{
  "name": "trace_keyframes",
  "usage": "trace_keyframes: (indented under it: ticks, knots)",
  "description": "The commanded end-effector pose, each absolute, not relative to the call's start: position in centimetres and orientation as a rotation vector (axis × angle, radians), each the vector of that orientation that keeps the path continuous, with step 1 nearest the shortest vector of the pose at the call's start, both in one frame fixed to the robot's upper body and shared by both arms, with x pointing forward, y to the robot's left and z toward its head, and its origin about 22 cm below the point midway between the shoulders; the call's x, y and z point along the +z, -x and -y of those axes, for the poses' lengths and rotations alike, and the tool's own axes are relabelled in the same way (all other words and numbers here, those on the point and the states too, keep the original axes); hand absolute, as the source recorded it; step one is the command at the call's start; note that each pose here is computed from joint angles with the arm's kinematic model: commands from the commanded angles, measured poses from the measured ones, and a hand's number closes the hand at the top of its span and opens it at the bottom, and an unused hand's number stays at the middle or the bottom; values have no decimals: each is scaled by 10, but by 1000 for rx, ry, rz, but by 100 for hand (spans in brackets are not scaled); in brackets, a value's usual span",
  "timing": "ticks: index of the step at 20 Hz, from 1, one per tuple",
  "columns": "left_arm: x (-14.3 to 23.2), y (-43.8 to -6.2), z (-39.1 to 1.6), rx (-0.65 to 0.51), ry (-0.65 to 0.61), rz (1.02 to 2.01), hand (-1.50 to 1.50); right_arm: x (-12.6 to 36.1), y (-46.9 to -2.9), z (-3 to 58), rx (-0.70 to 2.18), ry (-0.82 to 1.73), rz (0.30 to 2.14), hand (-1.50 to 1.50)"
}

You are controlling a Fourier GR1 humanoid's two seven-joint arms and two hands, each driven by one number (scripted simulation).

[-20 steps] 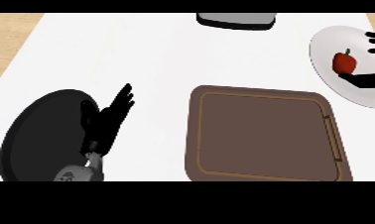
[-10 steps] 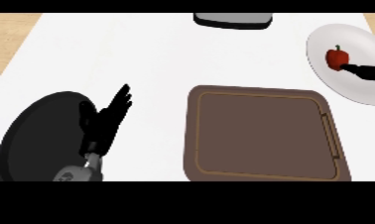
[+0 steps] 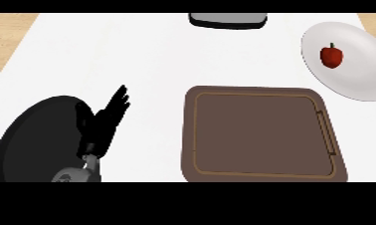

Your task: Pick the bell pepper from the tray and place it in the plate

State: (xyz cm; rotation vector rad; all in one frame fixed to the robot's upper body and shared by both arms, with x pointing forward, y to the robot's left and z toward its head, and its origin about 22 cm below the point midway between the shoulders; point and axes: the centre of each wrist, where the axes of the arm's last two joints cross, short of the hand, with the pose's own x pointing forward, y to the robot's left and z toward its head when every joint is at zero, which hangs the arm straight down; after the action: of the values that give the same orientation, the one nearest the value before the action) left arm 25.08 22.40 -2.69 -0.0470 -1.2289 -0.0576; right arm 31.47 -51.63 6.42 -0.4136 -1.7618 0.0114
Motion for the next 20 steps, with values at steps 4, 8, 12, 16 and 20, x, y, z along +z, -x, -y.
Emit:
trace_keyframes:
  ticks: [4, 8, 12, 16, 20]
  knots:
    - [-32, -242, -228, -60, 47, 1199, 0, 61, -272, 551, 110, 277, 1746, -150]
    - [-32, -241, -230, -49, 21, 1226, 0, 61, -259, 560, 162, 293, 1735, -150]
    - [-30, -242, -237, -42, 18, 1216, 0, 54, -238, 569, 231, 307, 1712, -150]
    - [-32, -248, -233, -36, 27, 1208, 0, 43, -235, 566, 268, 329, 1692, -150]
    - [-31, -241, -240, -33, 27, 1204, 0, 48, -219, 578, 276, 346, 1660, -150]
